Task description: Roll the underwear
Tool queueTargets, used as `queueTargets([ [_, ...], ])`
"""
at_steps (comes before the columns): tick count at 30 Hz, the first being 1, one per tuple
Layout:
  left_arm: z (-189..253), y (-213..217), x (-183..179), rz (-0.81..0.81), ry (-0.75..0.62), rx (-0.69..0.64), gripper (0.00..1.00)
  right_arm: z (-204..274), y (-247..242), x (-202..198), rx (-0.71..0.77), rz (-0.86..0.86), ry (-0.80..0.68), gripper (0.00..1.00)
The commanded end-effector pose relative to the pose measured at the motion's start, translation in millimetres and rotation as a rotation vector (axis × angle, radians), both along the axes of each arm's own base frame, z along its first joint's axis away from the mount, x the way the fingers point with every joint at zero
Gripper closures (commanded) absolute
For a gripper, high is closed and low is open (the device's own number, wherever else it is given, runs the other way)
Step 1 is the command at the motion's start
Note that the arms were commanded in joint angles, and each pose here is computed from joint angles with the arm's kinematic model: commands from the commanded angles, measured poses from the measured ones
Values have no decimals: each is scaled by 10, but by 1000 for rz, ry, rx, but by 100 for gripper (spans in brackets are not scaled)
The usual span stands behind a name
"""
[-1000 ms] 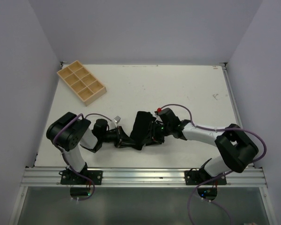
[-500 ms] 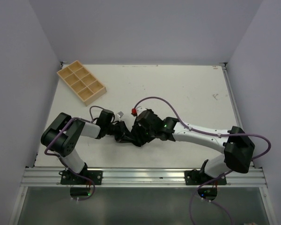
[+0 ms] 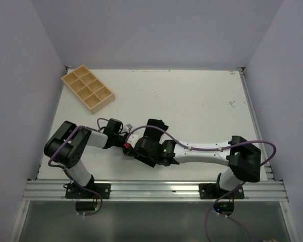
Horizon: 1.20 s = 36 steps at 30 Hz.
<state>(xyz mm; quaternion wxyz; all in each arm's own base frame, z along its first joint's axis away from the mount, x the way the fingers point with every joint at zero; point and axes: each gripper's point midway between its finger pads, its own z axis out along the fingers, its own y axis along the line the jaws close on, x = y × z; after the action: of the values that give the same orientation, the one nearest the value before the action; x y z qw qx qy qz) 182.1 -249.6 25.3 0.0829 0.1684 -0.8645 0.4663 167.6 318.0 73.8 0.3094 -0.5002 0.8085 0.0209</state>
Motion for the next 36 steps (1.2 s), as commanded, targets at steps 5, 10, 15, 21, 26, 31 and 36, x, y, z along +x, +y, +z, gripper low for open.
queueTargets([
  [5, 120, -5, -46, 5, 103, -54, 100, 222, 284, 37, -15, 123, -126, 38],
  [10, 111, 27, -70, 8, 119, -51, 100, 189, 368, -33, -56, 187, -140, 37],
  [15, 101, 45, -76, 14, 132, -47, 100, 109, 397, -89, -101, 227, -134, 37],
  [21, 100, 55, -66, 19, 144, -45, 100, 17, 382, -61, -155, 238, -143, 37],
  [26, 99, 51, -74, 16, 150, -46, 100, -66, 366, -7, -210, 240, -163, 37],
  [31, 96, 56, -85, 13, 156, -42, 100, -73, 354, 84, -244, 226, -211, 38],
  [36, 93, 59, -75, 11, 158, -32, 100, -73, 324, 169, -285, 215, -259, 40],
])
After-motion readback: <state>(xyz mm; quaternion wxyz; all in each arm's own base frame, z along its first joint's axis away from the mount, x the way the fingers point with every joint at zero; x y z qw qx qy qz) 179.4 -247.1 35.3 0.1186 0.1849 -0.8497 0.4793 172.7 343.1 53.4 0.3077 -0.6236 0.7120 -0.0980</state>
